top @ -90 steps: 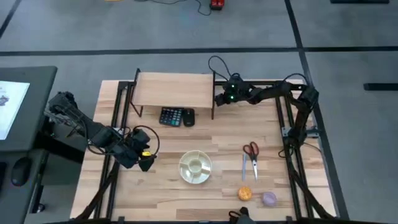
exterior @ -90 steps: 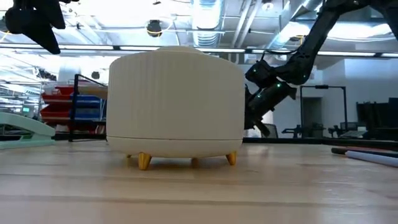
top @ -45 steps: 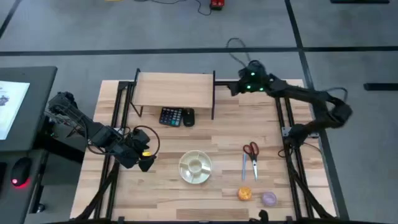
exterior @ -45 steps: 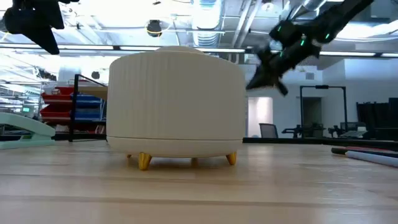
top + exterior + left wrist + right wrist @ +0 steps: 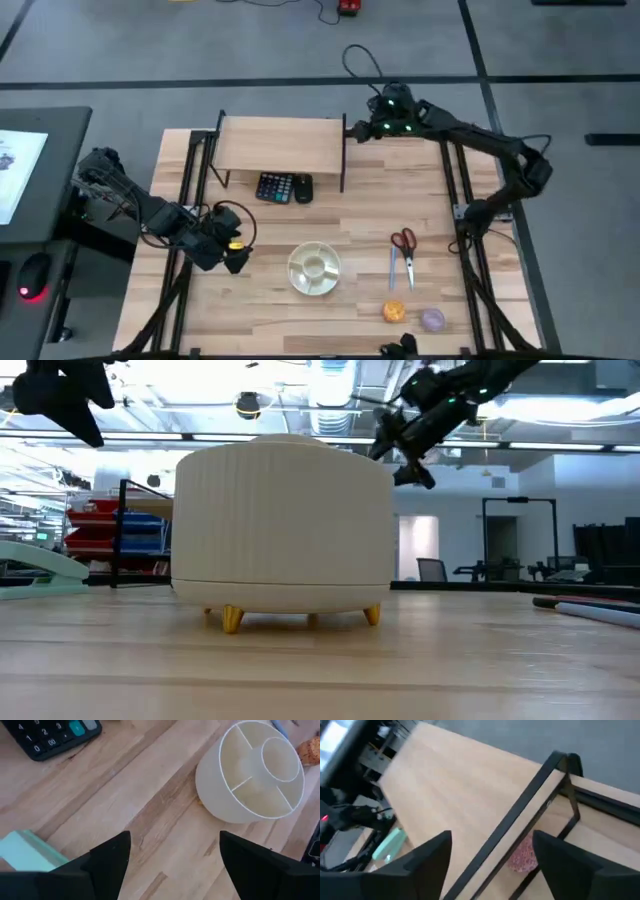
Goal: Stock shelves
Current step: Adjust the shelf
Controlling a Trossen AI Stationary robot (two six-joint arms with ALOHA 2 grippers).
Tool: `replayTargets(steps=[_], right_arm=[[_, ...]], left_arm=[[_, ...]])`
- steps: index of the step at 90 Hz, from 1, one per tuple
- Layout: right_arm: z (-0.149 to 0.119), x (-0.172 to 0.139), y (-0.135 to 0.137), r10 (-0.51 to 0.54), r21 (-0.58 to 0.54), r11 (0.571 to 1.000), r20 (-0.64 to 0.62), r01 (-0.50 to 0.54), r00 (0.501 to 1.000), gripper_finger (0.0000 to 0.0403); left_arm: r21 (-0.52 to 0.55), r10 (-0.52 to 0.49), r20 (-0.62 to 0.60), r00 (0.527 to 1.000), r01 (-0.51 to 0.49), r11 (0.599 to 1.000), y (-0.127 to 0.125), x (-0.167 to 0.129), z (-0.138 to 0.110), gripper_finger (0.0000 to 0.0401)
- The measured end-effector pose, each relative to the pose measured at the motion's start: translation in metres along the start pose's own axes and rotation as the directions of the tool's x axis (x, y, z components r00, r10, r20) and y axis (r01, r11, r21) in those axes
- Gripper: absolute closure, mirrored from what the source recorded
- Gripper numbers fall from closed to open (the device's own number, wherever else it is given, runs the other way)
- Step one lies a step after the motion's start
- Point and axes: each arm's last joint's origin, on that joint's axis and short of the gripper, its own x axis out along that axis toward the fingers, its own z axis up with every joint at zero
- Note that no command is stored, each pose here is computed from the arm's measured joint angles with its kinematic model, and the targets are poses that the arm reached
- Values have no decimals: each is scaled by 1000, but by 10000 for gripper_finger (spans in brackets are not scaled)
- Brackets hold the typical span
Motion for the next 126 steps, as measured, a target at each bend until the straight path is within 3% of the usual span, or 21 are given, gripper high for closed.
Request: replayTargets(steps=[15, 36, 46, 63, 72, 116, 126], right_arm=[[8, 27, -4, -64, 52, 996, -98, 70, 993, 128], [17, 46, -5, -64, 86, 994, -112, 74, 992, 153], [14, 50, -10, -83, 111, 989, -144, 99, 986, 200], [16, 45, -12, -90, 105, 989, -144, 106, 985, 327], [21, 41, -17, -94, 164, 980, -127, 114, 987, 377], [36, 1, -41, -239, 203, 946, -81, 251, 968, 391], [35, -1, -42, -254, 220, 938, -86, 267, 963, 389]], left_arm=[[2, 3, 5, 1000, -3, 1000, 0, 0, 0, 120], [18, 7, 8, 1000, -8, 1000, 1, 0, 0, 120], [18, 7, 10, 1000, -7, 1000, 0, 0, 0, 120], [18, 8, 14, 1000, -8, 1000, 0, 0, 0, 120], [18, 7, 14, 1000, -8, 1000, 0, 0, 0, 120], [23, 12, 19, 1000, -13, 1000, 1, 0, 0, 120], [-25, 19, 25, 1000, -18, 1000, 1, 0, 0, 121]])
